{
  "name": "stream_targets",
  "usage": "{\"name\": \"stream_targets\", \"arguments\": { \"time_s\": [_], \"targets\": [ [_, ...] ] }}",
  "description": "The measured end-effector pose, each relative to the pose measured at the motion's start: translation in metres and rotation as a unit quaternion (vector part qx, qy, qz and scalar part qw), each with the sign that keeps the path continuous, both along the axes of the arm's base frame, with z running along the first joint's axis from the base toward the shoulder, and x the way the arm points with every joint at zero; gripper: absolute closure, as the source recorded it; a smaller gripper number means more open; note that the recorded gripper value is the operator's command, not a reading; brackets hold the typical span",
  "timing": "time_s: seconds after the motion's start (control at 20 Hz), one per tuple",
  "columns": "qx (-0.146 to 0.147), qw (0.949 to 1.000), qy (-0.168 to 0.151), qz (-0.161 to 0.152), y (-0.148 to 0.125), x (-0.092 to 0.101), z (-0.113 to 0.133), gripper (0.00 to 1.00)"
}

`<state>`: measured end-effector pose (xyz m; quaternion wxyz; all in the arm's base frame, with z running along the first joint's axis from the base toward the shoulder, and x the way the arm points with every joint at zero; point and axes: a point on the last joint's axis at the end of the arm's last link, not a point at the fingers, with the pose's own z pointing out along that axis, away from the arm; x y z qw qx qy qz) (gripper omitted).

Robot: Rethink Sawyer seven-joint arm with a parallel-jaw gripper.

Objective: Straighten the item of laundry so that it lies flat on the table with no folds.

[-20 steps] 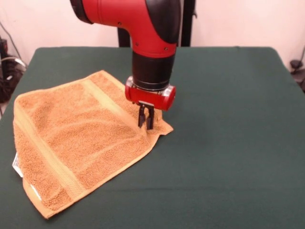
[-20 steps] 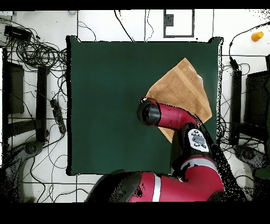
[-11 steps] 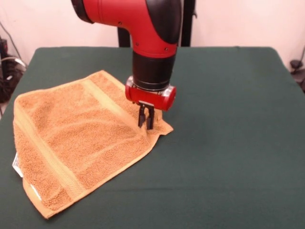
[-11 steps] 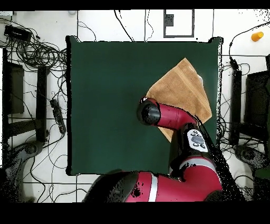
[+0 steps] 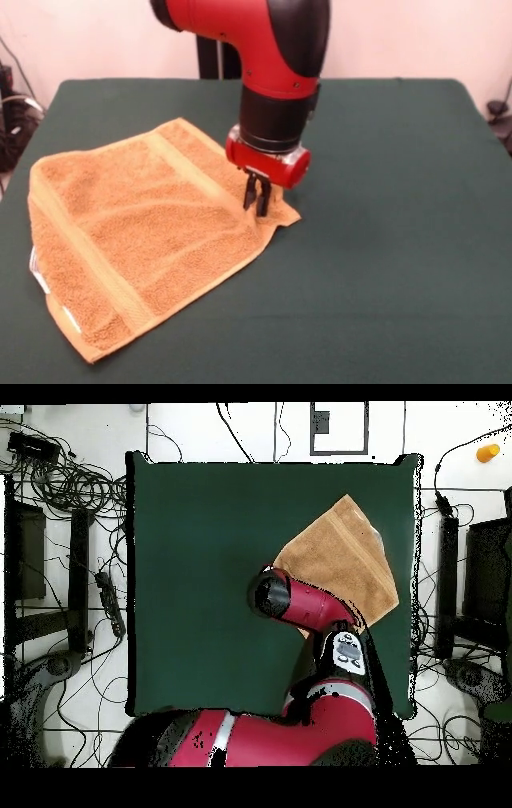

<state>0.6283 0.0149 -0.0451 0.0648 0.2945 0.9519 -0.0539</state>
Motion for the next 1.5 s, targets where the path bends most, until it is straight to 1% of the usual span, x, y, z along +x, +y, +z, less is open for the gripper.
{"name": "stream_targets", "arguments": {
  "time_s": [0.05, 0.1, 0.15, 0.25, 0.3, 0.35, 0.4, 0.55, 0.85, 1.05, 1.2, 1.35, 1.4, 1.5],
  "targets": [
    [0.000, 0.9998, -0.002, -0.018, 0.005, 0.001, 0.000, 1.00],
    [0.001, 0.9996, -0.004, -0.029, 0.010, 0.002, 0.001, 1.00],
    [0.009, 0.9987, -0.009, -0.049, 0.027, 0.006, 0.002, 1.00],
    [0.015, 0.9979, -0.013, -0.061, 0.041, 0.009, 0.003, 1.00],
    [0.022, 0.9970, -0.017, -0.073, 0.057, 0.011, 0.004, 1.00],
    [0.024, 0.9967, -0.017, -0.075, 0.061, 0.011, 0.004, 1.00],
    [0.032, 0.9956, -0.020, -0.085, 0.076, 0.013, 0.005, 1.00],
    [0.040, 0.9944, -0.023, -0.095, 0.089, 0.015, 0.005, 1.00],
    [0.050, 0.9920, -0.026, -0.113, 0.092, 0.021, 0.008, 1.00],
    [0.051, 0.9916, -0.028, -0.116, 0.092, 0.023, 0.010, 1.00],
    [0.052, 0.9915, -0.026, -0.116, 0.090, 0.024, 0.016, 1.00],
    [0.055, 0.9913, -0.024, -0.117, 0.089, 0.028, 0.030, 1.00],
    [0.059, 0.9910, -0.028, -0.118, 0.089, 0.033, 0.043, 0.00],
    [0.059, 0.9909, -0.029, -0.117, 0.089, 0.035, 0.045, 0.00]
  ]
}}
